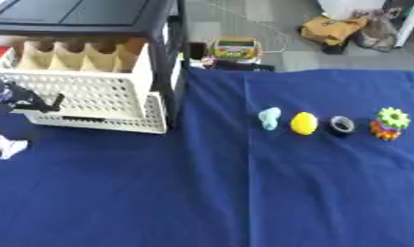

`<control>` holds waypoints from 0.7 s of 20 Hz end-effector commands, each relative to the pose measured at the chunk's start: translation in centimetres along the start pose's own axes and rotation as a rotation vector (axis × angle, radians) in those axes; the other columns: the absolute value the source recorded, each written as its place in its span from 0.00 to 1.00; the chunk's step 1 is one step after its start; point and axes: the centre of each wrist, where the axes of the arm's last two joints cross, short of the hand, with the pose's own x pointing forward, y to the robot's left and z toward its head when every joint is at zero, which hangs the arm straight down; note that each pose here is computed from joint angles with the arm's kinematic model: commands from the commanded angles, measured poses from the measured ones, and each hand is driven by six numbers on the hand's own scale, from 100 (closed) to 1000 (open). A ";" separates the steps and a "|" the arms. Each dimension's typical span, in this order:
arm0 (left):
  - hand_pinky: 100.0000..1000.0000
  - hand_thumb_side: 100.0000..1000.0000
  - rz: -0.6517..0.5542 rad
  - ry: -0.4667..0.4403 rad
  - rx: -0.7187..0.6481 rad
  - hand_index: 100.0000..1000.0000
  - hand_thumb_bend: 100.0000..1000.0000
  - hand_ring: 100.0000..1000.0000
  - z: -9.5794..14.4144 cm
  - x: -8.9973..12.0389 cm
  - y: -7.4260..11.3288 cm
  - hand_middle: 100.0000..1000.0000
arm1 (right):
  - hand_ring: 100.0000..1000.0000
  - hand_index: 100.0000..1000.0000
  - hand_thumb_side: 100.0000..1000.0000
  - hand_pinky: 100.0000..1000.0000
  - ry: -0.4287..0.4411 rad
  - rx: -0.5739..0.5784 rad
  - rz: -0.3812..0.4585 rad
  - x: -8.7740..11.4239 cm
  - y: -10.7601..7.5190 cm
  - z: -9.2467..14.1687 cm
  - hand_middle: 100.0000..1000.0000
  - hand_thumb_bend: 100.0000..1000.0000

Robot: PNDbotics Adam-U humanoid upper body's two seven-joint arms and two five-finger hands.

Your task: Pick up objects from table and place into drawer.

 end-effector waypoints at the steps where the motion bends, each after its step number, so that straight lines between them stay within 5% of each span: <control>1: 0.00 0.36 -0.031 0.031 0.025 0.82 0.05 0.00 1.5 -0.5 1.1 0.00 | 0.71 0.81 1.00 0.66 -0.025 -0.022 0.011 0.4 -0.9 -0.4 0.61 0.00; 14: 0.00 0.35 -0.066 0.044 0.015 0.80 0.09 0.00 2.5 -0.1 0.5 0.00 | 0.71 0.81 1.00 0.66 -0.027 -0.024 0.007 0.4 -0.9 -0.4 0.61 0.00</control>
